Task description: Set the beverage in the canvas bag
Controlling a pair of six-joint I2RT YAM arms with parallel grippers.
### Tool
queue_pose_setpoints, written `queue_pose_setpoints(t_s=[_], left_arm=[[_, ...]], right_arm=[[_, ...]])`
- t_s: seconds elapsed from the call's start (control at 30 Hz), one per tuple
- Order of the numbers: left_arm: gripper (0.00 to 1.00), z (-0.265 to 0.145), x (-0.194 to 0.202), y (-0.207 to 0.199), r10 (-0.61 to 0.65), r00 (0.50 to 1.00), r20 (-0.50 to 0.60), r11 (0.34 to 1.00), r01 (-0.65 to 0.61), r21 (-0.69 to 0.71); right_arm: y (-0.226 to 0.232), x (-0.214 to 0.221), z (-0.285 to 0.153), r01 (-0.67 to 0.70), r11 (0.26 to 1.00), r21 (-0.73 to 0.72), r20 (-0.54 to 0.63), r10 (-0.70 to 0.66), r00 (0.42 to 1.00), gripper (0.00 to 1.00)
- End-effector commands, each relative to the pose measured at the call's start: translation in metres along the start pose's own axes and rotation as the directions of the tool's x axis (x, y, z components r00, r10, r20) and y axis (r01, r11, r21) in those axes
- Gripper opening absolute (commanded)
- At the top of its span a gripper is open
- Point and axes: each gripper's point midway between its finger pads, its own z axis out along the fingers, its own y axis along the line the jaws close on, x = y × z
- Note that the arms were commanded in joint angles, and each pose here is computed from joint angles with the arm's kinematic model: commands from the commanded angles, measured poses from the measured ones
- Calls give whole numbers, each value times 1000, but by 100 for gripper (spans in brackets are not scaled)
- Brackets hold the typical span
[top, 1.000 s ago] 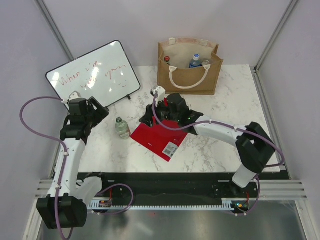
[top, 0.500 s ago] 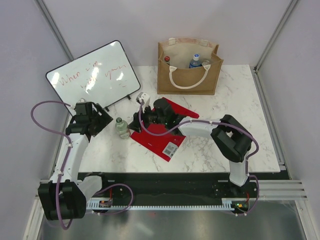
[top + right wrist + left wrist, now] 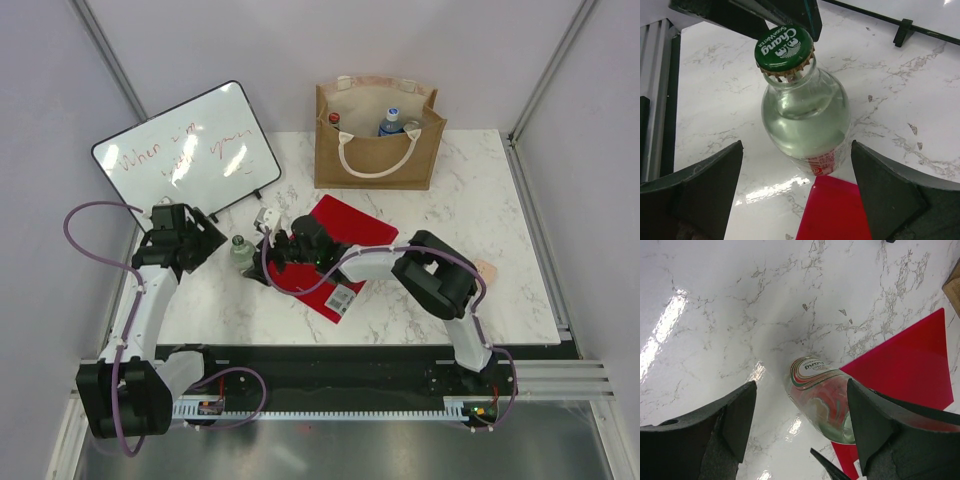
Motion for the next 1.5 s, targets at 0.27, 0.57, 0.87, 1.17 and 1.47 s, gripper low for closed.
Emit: queue_pose_setpoints(t_s=[0.27,0.57,0.87,1.17,1.47], left_arm=[[79,0,-14,12,-83,995,59,992,88,-86],[79,1,-14,15,-87,994,59,990,93,-107],[79,-1,-15,16,-85,994,65,990,91,-105],[79,-2,-17,14,-81,994,69,992,87,-95],[79,-5,-23,10,-71,993,97,994,78,-71]], right_arm=[[-15,-38,48,144,988,57,119,-150,981,93],[-26,-8,52,159,979,126,42,-165,985,87],[-22,-16,50,198,971,133,0,-200,980,93],[-26,-28,51,197,966,165,43,-206,978,42],[-32,-139,30,242,930,276,142,-289,947,0]])
